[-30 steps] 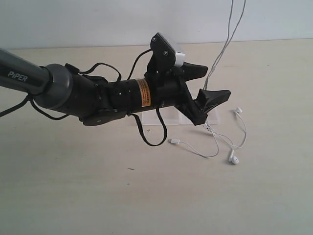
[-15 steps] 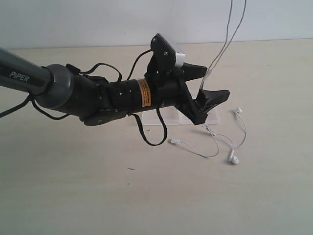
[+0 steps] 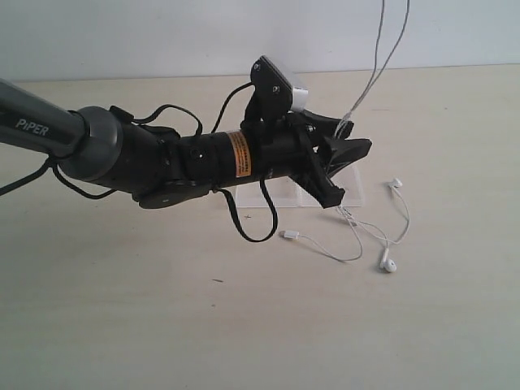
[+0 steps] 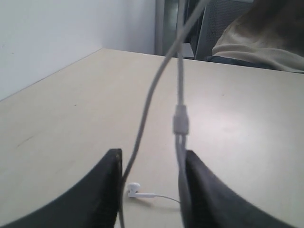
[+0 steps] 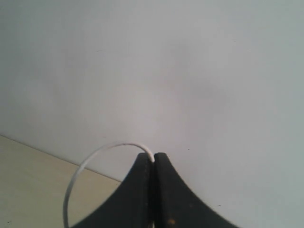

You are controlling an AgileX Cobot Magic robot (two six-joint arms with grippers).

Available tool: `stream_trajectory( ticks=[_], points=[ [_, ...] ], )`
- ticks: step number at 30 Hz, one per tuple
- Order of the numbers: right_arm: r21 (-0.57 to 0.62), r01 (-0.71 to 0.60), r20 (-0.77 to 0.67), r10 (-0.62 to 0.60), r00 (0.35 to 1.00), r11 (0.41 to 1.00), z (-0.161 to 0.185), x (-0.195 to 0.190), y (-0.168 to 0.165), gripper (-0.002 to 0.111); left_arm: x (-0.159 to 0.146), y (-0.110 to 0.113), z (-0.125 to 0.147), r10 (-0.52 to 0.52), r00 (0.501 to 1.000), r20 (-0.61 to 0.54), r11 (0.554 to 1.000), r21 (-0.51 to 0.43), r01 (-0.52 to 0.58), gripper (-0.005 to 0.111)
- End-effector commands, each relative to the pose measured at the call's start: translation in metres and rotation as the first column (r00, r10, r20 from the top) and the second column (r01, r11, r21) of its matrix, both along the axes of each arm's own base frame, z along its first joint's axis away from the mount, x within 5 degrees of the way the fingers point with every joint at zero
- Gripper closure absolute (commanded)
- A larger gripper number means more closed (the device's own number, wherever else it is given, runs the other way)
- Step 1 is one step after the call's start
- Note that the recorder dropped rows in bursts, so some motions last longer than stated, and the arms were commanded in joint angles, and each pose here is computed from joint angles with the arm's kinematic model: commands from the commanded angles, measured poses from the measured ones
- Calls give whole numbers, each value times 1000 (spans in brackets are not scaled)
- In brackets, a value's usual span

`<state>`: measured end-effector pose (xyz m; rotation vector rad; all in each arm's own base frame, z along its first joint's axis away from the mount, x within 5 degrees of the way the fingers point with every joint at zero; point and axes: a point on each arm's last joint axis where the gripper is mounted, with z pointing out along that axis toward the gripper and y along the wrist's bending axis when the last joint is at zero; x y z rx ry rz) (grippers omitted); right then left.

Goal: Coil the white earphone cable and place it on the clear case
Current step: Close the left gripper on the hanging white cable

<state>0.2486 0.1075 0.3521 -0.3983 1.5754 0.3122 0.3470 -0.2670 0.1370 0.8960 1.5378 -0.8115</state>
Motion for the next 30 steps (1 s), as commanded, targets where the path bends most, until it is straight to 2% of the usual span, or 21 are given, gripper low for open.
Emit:
stream_trajectory(
  ticks=[1,9,22,30],
  points=[
    [1,5,-8,-5,1000,1000,-1,-1,-1,108,-1,-3,3,-9,1000,6,1000,-11,9,79],
    [-4,8,-18,-8,1000,1000,-2,-1,-2,108,-1,-3,2,-14,1000,8,1000,-7,14,107],
    [-30,22,-42,-23,999,999,-1,-5,-5,108,-4,-4,11,-43,999,-20,999,-26,42,107],
    [-34,96,-64,-98,993,995,-3,-4,-24,108,-9,-4,25,-76,997,-27,997,-34,76,107]
  ],
)
